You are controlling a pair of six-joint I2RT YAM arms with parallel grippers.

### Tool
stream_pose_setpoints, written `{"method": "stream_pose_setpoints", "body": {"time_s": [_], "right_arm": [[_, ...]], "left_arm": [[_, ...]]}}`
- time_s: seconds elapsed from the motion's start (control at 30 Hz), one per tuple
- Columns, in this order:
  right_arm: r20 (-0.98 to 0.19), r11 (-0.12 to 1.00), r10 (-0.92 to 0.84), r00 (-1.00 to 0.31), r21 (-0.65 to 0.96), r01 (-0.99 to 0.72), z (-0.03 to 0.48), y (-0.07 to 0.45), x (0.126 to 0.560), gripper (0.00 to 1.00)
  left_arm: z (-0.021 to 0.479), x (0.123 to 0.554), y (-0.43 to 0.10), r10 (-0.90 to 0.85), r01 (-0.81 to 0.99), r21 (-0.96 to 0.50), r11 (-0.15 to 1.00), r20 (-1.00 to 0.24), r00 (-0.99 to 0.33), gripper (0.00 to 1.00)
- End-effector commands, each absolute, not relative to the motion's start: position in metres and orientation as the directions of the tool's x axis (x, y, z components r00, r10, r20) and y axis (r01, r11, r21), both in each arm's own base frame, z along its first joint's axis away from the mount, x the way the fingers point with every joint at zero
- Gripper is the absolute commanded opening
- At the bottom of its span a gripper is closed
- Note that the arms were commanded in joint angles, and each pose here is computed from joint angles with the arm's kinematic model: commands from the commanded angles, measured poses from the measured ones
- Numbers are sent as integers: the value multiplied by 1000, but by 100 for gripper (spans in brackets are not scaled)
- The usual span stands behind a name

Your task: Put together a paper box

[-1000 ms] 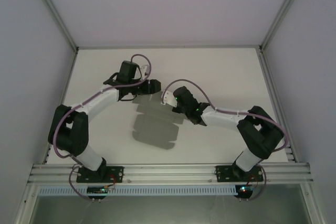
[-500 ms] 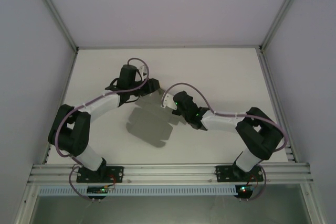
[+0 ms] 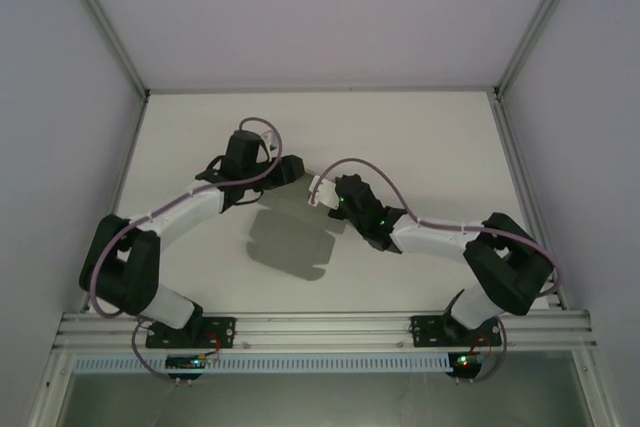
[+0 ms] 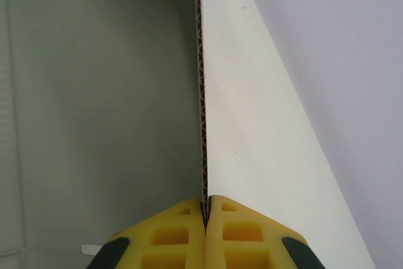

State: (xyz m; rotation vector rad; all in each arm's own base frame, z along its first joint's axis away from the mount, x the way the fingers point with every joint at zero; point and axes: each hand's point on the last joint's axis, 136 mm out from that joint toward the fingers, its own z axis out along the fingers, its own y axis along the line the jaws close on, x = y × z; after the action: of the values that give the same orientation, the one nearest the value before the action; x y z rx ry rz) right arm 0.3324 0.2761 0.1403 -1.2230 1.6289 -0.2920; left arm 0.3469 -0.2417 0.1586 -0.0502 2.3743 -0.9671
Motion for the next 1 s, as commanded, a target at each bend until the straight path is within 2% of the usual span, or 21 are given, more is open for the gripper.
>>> {"method": "stream_pose_setpoints", "body": {"time_s": [0.0, 0.03, 0.07, 0.23, 0.33, 0.43, 0.73, 0.83, 0.97], "right_arm": [[-616, 495, -786, 50, -677, -545, 155, 271, 332, 0], [-614, 497, -788, 43, -675, -545, 155, 268, 333, 0], [-613, 497, -789, 38, -674, -547, 155, 265, 332, 0], [-621, 509, -784, -3, -639, -576, 151, 253, 329, 0], [-630, 520, -776, -31, -611, -597, 148, 249, 328, 0], [-637, 520, -770, -38, -592, -616, 146, 250, 326, 0], [-679, 558, -730, -75, -529, -640, 144, 252, 328, 0], [-692, 574, -717, -85, -517, -635, 146, 250, 330, 0], [-713, 582, -695, -96, -479, -657, 148, 252, 330, 0]], "left_arm": [[159, 332, -206, -196, 164, -533, 830, -554, -809, 83], [157, 329, -193, -196, 148, -507, 849, -563, -803, 94], [154, 326, -181, -203, 122, -484, 867, -566, -799, 100], [124, 313, -116, -294, -60, -413, 909, -532, -794, 100], [117, 310, -119, -310, -2, -516, 857, -512, -801, 99], [125, 314, -137, -305, 110, -614, 782, -530, -791, 89], [130, 334, -165, -282, 242, -703, 668, -540, -793, 51], [124, 336, -168, -268, 243, -708, 663, -528, -806, 45], [118, 336, -172, -257, 255, -719, 647, -520, -814, 43]]}}
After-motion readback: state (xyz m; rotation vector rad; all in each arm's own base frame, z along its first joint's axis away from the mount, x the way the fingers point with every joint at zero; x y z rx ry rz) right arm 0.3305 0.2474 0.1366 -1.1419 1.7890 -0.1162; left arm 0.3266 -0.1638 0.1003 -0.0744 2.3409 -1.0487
